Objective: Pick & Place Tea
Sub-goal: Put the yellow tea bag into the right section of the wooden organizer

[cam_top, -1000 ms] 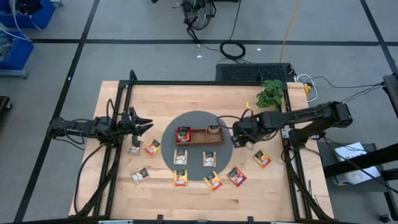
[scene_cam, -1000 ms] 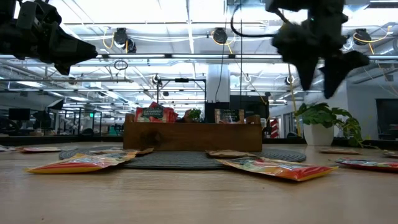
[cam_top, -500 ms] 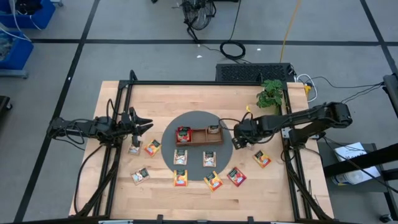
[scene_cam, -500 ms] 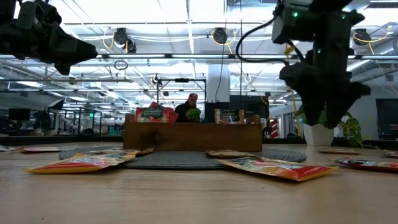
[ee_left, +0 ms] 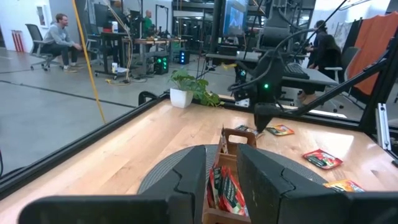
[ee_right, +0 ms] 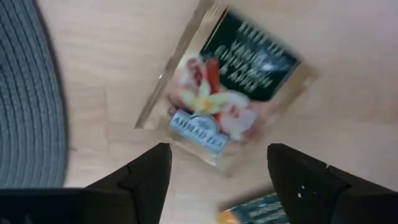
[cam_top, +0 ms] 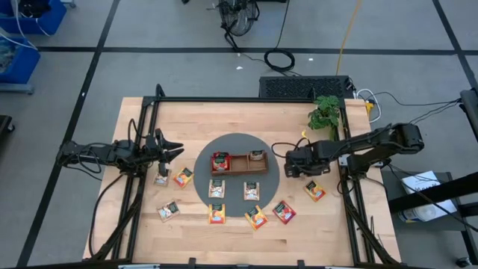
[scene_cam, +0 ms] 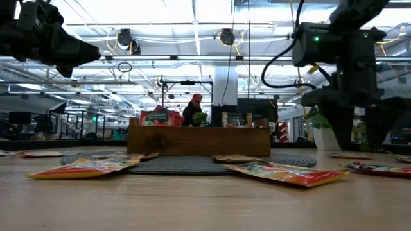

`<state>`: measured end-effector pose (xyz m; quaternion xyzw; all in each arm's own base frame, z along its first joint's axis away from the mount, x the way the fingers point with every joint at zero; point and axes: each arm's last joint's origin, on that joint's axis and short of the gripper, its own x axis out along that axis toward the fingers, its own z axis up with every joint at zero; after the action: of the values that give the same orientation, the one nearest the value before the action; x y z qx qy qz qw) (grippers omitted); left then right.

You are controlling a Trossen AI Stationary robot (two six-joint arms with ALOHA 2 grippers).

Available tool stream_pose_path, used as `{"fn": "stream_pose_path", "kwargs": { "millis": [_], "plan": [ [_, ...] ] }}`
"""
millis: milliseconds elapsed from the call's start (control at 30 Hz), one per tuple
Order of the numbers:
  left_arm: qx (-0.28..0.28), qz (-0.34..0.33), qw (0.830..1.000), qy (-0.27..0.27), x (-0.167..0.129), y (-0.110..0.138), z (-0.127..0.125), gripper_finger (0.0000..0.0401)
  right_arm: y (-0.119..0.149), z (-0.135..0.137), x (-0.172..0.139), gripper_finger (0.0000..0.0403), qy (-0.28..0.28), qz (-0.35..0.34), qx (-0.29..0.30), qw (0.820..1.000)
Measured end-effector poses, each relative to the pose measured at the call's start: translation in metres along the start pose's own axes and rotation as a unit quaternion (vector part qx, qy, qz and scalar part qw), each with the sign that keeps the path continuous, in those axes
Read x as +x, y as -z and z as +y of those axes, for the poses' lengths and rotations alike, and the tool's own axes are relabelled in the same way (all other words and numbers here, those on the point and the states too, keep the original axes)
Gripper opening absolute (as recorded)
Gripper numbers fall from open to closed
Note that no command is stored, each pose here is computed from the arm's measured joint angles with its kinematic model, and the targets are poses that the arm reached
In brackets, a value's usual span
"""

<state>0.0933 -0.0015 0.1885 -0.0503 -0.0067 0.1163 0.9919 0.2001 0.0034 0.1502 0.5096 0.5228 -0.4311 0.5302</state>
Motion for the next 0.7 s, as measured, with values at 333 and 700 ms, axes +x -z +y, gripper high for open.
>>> {"fn": "stream_pose_path", "kwargs": {
  "millis": [333,700],
  "plan": [
    [0.000,0.000,1.000,0.000,0.000,0.000,0.000,0.0093,-0.001,-0.008,0.021,0.0291,-0.043,0.026,0.044,0.998],
    [0.000,0.000,1.000,0.000,0.000,0.000,0.000,0.0093,-0.002,-0.010,0.023,0.0297,-0.043,0.005,0.060,0.997]
  ]
}}
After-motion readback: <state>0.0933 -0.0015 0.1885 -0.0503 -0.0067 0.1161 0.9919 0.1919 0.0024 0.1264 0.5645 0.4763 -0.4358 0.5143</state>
